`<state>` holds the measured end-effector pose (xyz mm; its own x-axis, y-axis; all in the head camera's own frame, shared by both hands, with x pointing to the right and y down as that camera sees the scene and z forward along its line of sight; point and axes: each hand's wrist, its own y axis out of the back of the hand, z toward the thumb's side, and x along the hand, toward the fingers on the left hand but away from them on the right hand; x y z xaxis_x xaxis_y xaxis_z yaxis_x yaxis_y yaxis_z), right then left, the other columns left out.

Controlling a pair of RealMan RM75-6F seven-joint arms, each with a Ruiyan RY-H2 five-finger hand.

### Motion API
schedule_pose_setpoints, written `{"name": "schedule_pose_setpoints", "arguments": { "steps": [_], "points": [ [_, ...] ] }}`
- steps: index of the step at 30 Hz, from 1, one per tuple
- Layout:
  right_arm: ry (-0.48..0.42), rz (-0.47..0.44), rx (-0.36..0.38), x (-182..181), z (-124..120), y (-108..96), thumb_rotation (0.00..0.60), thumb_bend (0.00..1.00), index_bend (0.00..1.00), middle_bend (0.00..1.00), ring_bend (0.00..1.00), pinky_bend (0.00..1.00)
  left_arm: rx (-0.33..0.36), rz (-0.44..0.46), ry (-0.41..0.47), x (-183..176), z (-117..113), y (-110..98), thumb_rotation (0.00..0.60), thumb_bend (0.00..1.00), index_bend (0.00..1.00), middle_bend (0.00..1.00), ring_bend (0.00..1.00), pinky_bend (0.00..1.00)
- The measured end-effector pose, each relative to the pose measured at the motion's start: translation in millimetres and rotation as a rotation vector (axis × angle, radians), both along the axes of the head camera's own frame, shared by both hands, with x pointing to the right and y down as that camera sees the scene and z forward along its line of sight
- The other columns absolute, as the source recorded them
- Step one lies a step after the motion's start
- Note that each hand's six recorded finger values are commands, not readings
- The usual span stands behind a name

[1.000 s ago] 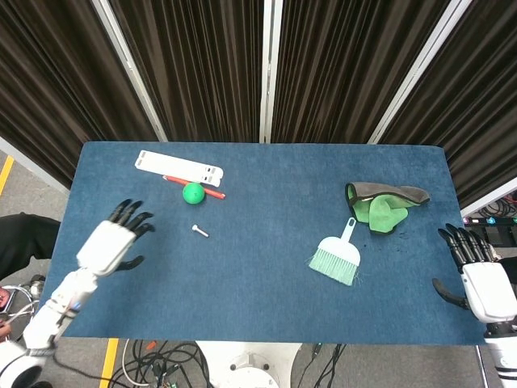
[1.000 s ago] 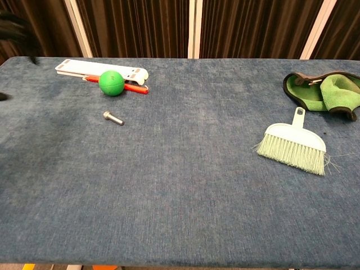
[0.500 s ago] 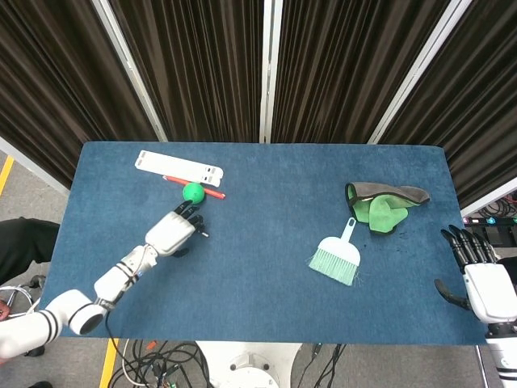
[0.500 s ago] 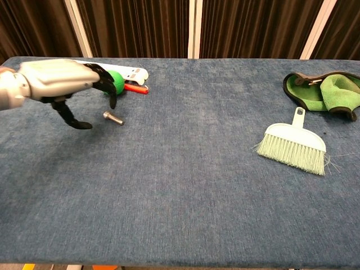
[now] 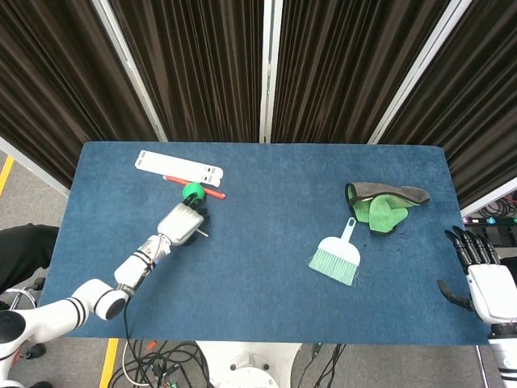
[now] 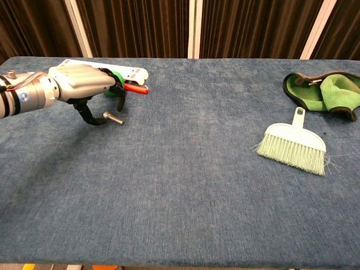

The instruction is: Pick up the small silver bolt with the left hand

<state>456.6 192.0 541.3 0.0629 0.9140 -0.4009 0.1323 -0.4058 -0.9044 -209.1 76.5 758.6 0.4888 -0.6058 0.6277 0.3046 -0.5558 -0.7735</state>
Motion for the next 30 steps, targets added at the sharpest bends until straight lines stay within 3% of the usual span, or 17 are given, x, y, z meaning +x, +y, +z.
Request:
{"name": "schedule_pose_setpoints", "arguments": {
  "steps": [30],
  "points": [
    [0.002,0.025,-0.007,7,1,5,0.6,0.19,0.0,0.05,0.0,0.0,-0.011,-0.027,-0.011,17,13,3,0.6,0.35,0.51,0.26,0.1,0.02]
  ]
}}
